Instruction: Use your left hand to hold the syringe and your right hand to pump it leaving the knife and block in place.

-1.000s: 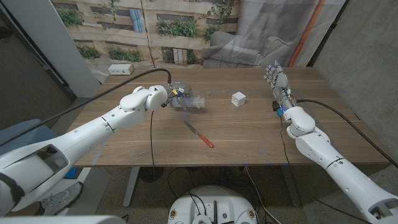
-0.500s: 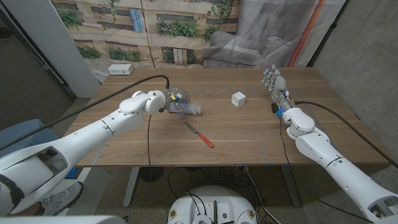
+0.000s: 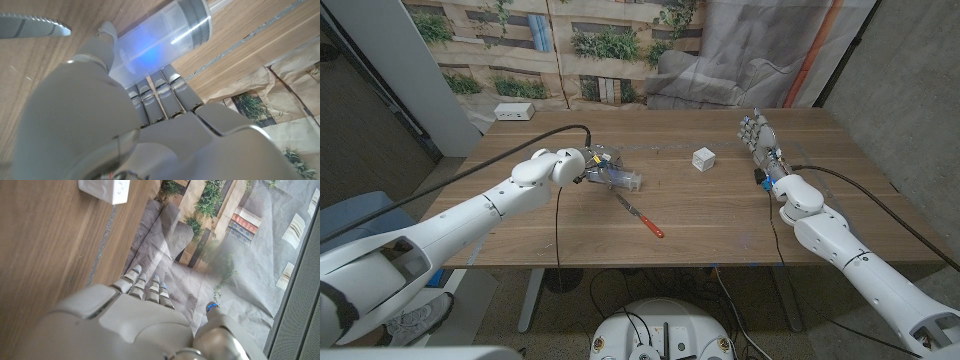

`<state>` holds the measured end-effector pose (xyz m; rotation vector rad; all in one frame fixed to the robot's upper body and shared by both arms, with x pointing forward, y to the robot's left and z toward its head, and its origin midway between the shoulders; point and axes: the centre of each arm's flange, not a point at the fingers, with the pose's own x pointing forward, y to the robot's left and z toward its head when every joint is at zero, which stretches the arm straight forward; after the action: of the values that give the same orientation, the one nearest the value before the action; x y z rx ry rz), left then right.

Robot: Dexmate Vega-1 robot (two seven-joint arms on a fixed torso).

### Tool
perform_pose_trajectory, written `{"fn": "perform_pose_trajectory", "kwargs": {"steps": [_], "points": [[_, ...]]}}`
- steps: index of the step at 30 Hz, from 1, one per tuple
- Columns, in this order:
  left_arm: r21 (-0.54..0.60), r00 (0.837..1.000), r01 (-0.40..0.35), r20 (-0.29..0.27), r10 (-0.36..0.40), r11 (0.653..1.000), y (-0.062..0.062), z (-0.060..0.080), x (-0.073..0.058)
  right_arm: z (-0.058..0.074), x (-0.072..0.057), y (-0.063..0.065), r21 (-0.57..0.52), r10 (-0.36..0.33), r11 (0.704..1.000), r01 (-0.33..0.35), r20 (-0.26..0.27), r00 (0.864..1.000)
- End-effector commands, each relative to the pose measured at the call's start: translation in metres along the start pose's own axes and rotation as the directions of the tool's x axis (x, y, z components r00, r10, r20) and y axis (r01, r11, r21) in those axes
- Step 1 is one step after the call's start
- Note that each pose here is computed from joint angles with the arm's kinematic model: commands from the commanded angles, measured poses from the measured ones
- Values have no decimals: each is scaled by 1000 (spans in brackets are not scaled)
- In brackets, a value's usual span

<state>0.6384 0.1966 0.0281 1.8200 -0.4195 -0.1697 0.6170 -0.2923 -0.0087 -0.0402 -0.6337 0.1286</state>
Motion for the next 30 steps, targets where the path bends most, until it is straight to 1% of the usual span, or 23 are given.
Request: {"fn": "perform_pose_trajectory", "kwargs": {"steps": [1,8,13,21,30], "points": [[4,1000,7,-20,-7,1000,0,0,-3,-5,-1,2,2,-3,1000,3,-8,1000],[12,999,-8,-43,9,1000,0,2,-8,-6,-2,2,4,-12,1000,12,-6,1000],[21,999,1,-51,0,1000,1,4,-10,-8,-4,2,8,-16,1000,16,-8,1000],[26,998,7,-61,-6,1000,2,4,-10,-12,-5,7,24,-17,1000,17,-10,1000],[22,998,15,-64,-14,1000,2,4,-9,-12,-6,6,22,-31,999,31,-9,999]]}}
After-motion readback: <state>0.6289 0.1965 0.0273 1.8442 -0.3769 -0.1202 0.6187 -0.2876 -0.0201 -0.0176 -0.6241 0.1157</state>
